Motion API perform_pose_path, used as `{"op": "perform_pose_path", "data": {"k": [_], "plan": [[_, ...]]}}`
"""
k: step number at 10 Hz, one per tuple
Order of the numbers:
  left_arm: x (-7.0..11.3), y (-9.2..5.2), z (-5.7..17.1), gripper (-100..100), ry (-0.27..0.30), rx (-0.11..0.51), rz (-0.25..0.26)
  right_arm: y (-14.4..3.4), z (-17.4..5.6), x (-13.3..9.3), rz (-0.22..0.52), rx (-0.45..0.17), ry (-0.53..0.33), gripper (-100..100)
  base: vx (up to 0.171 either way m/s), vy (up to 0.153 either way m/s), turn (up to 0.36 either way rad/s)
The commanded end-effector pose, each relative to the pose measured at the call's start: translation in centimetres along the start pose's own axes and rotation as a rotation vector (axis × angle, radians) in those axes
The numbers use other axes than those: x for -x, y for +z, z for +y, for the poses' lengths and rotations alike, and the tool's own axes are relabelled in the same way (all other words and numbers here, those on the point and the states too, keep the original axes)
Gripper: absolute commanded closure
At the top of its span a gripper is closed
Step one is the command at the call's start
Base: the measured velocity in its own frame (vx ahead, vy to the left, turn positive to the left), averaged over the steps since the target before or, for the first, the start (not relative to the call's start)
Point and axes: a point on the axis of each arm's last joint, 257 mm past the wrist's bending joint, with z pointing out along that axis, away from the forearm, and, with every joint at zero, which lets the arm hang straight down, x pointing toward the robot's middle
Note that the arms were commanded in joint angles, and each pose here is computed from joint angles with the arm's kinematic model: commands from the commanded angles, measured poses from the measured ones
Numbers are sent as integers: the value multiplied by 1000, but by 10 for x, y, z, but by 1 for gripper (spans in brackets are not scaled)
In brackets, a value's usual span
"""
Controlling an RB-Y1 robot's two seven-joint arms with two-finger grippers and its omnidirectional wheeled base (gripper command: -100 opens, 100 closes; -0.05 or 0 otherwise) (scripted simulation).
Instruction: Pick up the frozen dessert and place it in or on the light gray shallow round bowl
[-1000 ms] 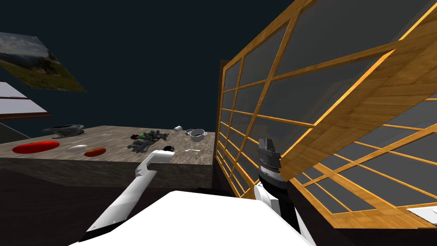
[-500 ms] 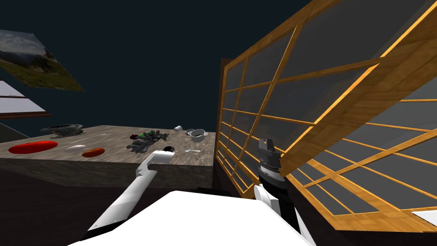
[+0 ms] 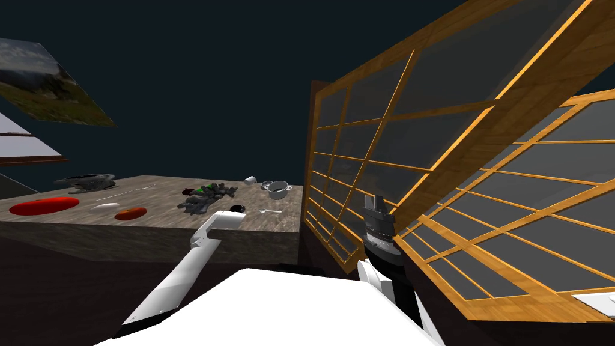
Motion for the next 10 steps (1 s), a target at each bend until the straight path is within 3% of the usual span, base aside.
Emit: {"op": "perform_pose_path", "data": {"k": [1,2,3,4,10], "plan": [[3,-7,-3,100,0,1,-2,0,0,0,0,0,0,0,-50,-35,-8],[2,-5,-3,100,0,-1,-1,0,0,0,0,0,0,0,-22,-17,-1],[2,-5,-3,0,1,1,-1,0,0,0,0,0,0,0,0,0,0],[21,-9,-25,100,12,-45,-28,0,0,0,0,0,0,0,-46,-41,54],[60,-10,-69,100,101,-137,-53,0,0,0,0,0,0,0,-39,-84,29]]}}
